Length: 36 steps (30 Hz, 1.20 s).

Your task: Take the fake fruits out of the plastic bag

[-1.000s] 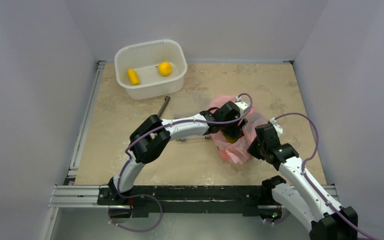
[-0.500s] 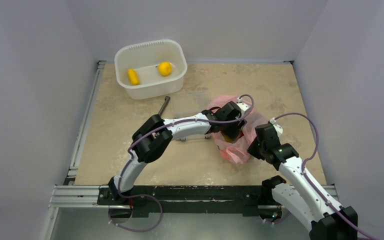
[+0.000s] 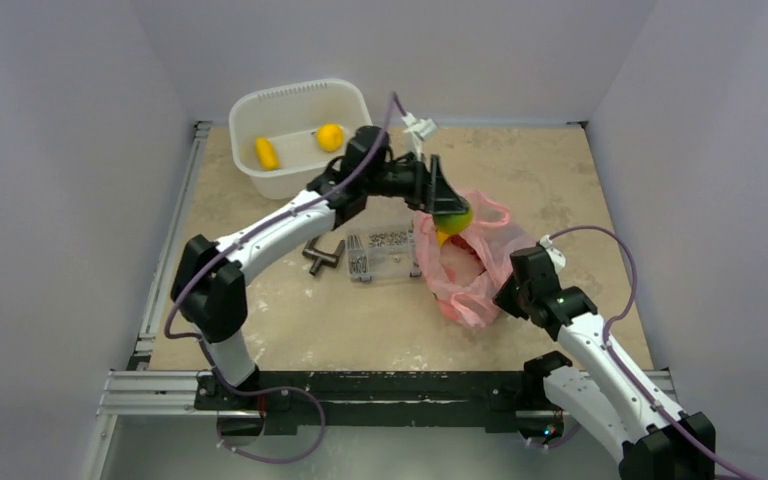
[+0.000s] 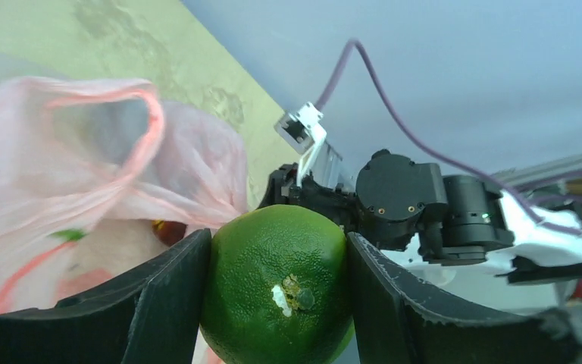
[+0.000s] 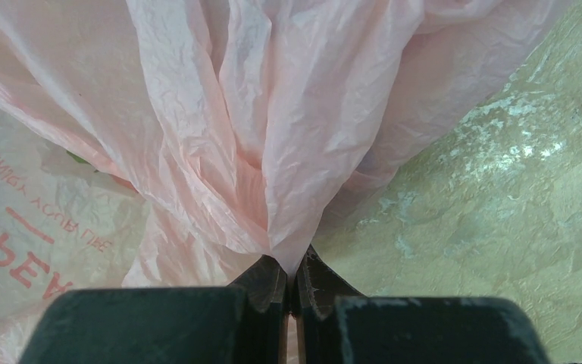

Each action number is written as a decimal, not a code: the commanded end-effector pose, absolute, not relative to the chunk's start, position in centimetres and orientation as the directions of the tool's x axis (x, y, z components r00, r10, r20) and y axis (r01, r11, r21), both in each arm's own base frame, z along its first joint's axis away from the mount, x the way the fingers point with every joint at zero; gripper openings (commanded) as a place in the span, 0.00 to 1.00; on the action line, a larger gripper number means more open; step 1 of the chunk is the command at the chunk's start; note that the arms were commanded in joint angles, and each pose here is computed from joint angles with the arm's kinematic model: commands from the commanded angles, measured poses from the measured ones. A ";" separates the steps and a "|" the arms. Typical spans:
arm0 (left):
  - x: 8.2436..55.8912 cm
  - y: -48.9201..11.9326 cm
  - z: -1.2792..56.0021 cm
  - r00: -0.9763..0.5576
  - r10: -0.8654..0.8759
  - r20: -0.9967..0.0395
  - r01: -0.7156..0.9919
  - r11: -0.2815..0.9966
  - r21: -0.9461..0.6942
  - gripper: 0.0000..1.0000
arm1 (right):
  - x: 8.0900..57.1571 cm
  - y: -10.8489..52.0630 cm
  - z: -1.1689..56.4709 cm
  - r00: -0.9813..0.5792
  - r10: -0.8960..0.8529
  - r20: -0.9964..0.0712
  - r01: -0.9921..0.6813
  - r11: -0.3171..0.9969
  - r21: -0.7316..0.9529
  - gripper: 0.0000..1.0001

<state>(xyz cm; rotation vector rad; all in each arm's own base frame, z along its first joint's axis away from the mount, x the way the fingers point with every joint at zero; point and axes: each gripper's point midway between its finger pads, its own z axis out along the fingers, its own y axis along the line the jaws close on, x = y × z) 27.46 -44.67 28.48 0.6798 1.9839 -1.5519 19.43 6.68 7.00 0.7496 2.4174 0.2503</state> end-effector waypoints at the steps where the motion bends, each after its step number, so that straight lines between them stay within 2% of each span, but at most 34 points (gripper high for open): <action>1: 31.0 -38.2 31.6 -0.772 -0.083 -0.631 0.599 0.240 -0.764 0.00 | 20.1 6.7 7.3 -0.647 0.580 -0.495 0.463 0.815 0.349 0.00; 3: 36.1 -33.5 30.1 -0.703 -0.151 -0.695 0.537 0.528 -0.658 0.00 | 20.1 6.5 7.1 -0.651 0.568 -0.504 0.460 0.823 0.333 0.00; 5: 40.7 -29.0 30.0 -0.566 -0.165 -0.808 0.470 0.740 -0.480 0.00 | 20.1 6.6 6.9 -0.656 0.564 -0.501 0.455 0.825 0.334 0.00; 6: 43.4 -26.2 30.2 -0.477 -0.174 -0.861 0.383 0.841 -0.382 0.00 | 20.1 6.7 6.8 -0.659 0.562 -0.500 0.453 0.827 0.334 0.00; 9: 48.4 -20.0 31.8 -0.243 -0.115 -0.963 0.160 0.975 -0.157 0.00 | 20.1 6.7 6.6 -0.670 0.554 -0.494 0.450 0.832 0.324 0.00; 12: 52.1 -15.3 33.4 -0.054 -0.022 -0.998 -0.076 0.997 -0.017 0.00 | 20.1 6.8 6.4 -0.677 0.544 -0.495 0.442 0.839 0.317 0.00; 14: 54.3 -13.6 33.7 -0.006 0.021 -1.000 -0.158 0.987 0.022 0.00 | 20.1 6.8 6.2 -0.682 0.541 -0.491 0.442 0.841 0.312 0.00; 18: 58.4 -10.7 30.7 -0.138 0.036 -0.990 -0.245 0.967 0.070 0.00 | 20.1 6.6 6.1 -0.685 0.540 -0.489 0.454 0.841 0.294 0.00; 21: 60.4 -9.3 26.9 -0.259 -0.006 -0.966 -0.237 0.970 0.058 0.00 | 20.3 6.6 6.0 -0.683 0.542 -0.489 0.456 0.840 0.293 0.00; 30: 63.0 -5.8 19.7 -0.395 -0.177 -0.901 -0.237 0.968 -0.086 0.00 | 21.6 7.1 6.7 -0.689 0.534 -0.490 0.448 0.845 0.290 0.00; 36: 62.6 -4.3 14.3 -0.488 -0.262 -0.833 -0.285 0.950 -0.131 0.00 | 22.0 7.0 8.1 -0.678 0.513 -0.527 0.415 0.858 0.302 0.00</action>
